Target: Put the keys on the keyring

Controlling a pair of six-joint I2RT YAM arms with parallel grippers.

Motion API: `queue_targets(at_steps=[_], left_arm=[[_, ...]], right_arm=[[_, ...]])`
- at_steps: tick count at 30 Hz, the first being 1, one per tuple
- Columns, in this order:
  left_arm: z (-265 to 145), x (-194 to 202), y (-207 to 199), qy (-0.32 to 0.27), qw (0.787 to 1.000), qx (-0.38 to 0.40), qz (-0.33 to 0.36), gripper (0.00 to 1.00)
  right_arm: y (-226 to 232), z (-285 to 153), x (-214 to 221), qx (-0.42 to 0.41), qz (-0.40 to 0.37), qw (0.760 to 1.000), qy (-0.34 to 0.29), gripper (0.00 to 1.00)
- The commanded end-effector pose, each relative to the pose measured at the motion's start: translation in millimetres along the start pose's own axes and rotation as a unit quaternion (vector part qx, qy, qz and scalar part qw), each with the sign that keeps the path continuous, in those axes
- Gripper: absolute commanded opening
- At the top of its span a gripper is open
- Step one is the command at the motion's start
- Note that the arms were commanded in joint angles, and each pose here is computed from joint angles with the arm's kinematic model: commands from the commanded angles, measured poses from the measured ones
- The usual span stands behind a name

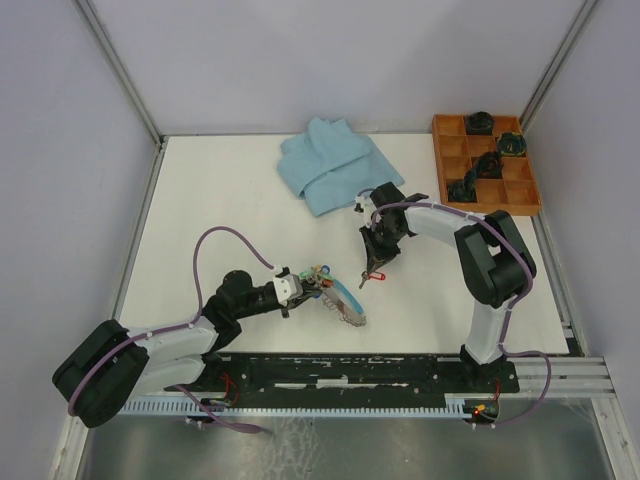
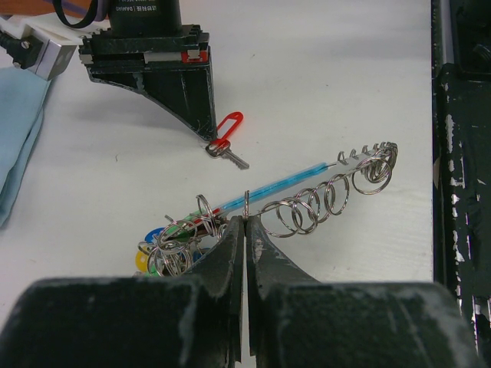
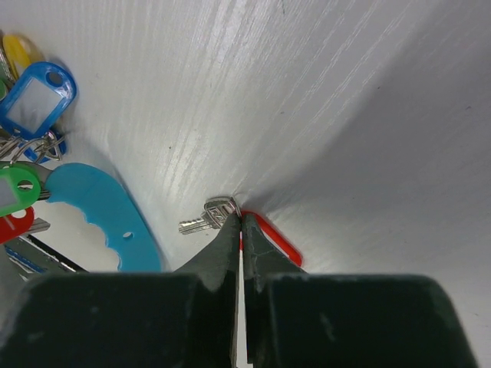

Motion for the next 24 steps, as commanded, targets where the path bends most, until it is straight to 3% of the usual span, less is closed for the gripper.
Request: queue_targets(at_steps=[1,9,13,16,21,24], left_arm=[[5.5,-27.5,3.9,-0.046,0.999,0.002,0.020,0.03],[6.0,-29.0,3.6,-0.054,0.998,0.003,0.024,0.03],[5.9,-31.6,4.0,-0.063,0.998,0.002,0.028,0.03],[4.5,-33.8,4.3,-0.072,0.997,-0.002,0.033,0.03],[4.3,-37.7,4.1,-0.080,0.996,0.003,0.039,0.03],[4.3,-38.6,2.1,-0.084,0.996,0.012,0.041,0.03]], right_arm=[[1.1,-7.4,-11.9,0.003,-0.018,0.999,-0.029,0.03],[25.2,-47.3,-18.5,-0.030,-0.150,0.979,-0.134,0.01],[47.9,-68.7,-8.8,-0.045,-0.258,0.947,-0.184,0.01],[65.4,-80.7,3.9,-0.032,-0.363,0.911,-0.194,0.02],[82.3,-95.3,11.0,-0.017,-0.423,0.887,-0.183,0.01],[98.7,-92.7,17.3,-0.024,-0.485,0.854,-0.187,0.01]])
Point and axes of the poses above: each gripper's point midway between its finger pads, its own z axis out along the fingers, its own y axis along the line the jaws close on, x = y × z, the point moved 5 cm from there along -z, back along the fingers, and after that the axes turned 7 degrees about -z, right-handed, at the moved point
